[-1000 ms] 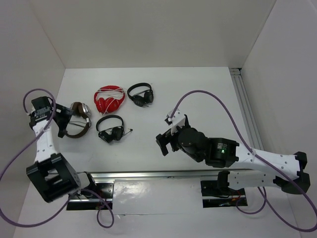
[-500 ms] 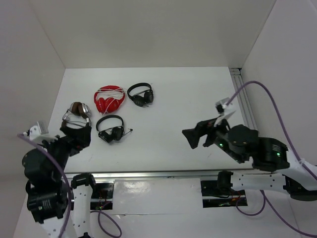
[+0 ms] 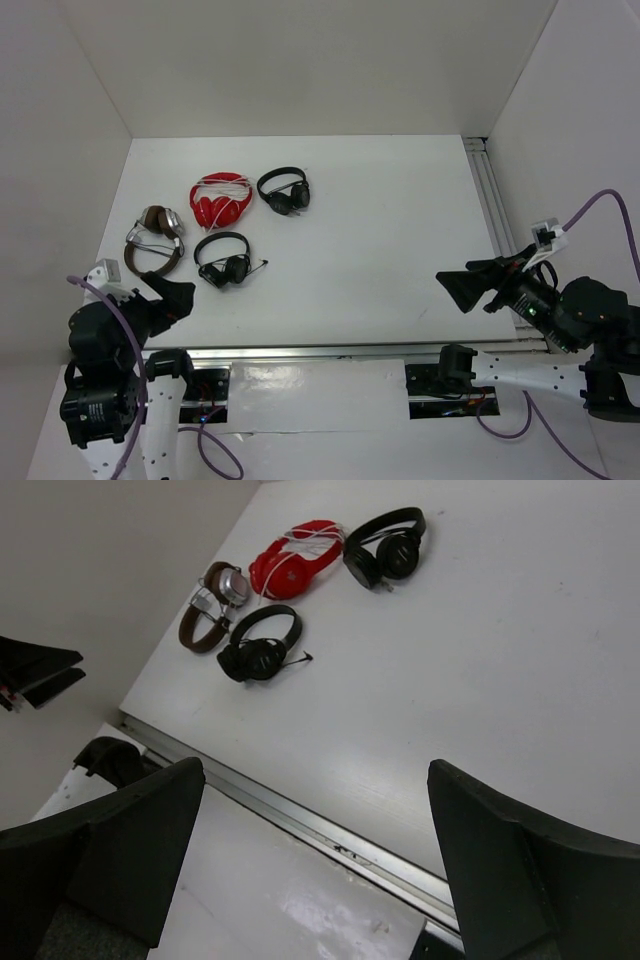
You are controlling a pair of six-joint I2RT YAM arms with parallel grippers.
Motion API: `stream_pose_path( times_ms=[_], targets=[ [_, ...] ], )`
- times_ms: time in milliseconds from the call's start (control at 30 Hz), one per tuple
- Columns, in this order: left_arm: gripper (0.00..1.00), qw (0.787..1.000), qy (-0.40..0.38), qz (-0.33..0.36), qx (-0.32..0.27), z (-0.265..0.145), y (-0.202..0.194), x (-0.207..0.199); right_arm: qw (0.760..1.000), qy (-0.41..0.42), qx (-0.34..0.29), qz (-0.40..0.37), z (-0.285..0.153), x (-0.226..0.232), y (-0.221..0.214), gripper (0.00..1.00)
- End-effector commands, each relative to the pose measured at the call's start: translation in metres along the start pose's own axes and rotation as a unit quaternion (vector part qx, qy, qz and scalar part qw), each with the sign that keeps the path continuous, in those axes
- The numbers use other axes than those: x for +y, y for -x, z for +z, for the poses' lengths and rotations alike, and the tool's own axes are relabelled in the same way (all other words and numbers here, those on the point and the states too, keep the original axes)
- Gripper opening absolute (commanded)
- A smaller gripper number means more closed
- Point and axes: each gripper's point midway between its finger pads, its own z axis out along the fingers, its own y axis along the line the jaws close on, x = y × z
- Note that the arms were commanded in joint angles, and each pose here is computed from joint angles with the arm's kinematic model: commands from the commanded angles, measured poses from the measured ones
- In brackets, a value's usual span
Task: Wrap the headphones
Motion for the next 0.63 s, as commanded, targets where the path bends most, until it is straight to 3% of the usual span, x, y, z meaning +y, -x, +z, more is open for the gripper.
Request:
stream_pose_path(
  times_ms=[0, 600],
  targets=[
    [1.0, 0.999, 0.002, 0.022, -0.035, -0.005, 0.013, 0.002, 0.999, -0.034, 0.013, -0.009, 0.004, -0.009, -0.008, 1.0],
    [1.0, 0.999, 0.009, 0.034, -0.037, -0.003, 0.008, 0.01, 0.998, -0.053, 0.022, -0.024, 0.012, -0.011, -0.013, 1.0]
  ],
)
